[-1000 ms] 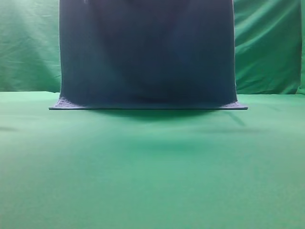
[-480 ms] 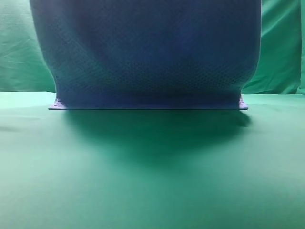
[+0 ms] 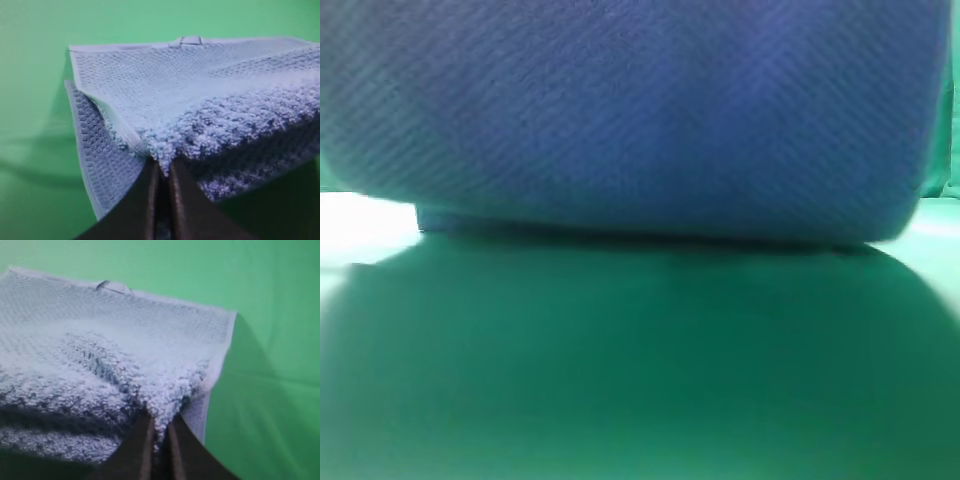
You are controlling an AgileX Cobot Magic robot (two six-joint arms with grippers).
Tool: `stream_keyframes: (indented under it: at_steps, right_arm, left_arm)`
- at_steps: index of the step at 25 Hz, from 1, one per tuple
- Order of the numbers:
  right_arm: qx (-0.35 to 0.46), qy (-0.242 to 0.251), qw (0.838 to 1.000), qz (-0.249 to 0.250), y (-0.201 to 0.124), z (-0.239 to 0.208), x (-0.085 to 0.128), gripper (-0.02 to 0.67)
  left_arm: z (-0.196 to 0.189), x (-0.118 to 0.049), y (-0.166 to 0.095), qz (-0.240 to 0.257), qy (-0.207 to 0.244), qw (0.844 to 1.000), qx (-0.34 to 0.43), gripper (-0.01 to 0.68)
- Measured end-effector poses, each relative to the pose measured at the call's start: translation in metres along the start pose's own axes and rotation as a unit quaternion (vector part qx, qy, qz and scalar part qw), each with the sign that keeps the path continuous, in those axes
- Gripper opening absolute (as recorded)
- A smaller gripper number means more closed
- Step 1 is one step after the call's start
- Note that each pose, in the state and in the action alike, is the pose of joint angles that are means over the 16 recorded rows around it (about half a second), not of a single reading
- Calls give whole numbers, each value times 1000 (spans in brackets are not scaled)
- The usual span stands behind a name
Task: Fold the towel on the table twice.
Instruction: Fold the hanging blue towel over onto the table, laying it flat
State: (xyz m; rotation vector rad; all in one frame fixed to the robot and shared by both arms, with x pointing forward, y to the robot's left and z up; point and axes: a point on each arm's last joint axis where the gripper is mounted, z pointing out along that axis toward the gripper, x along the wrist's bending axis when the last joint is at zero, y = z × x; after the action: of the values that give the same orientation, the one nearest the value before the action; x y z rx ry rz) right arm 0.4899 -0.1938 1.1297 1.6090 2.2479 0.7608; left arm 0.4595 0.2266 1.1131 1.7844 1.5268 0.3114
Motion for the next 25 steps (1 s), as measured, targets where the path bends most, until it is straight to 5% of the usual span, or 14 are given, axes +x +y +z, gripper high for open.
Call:
stream_keyframes:
  at_steps: [13, 25]
  right_arm:
    - [64, 37, 997, -12, -92, -8, 32, 0]
    - [107, -41, 993, -29, -77, 39, 34, 0]
  left_arm:
    - [-18, 5, -95, -21, -35, 997, 59, 0]
    - [17, 16, -84, -63, -12, 998, 7, 0]
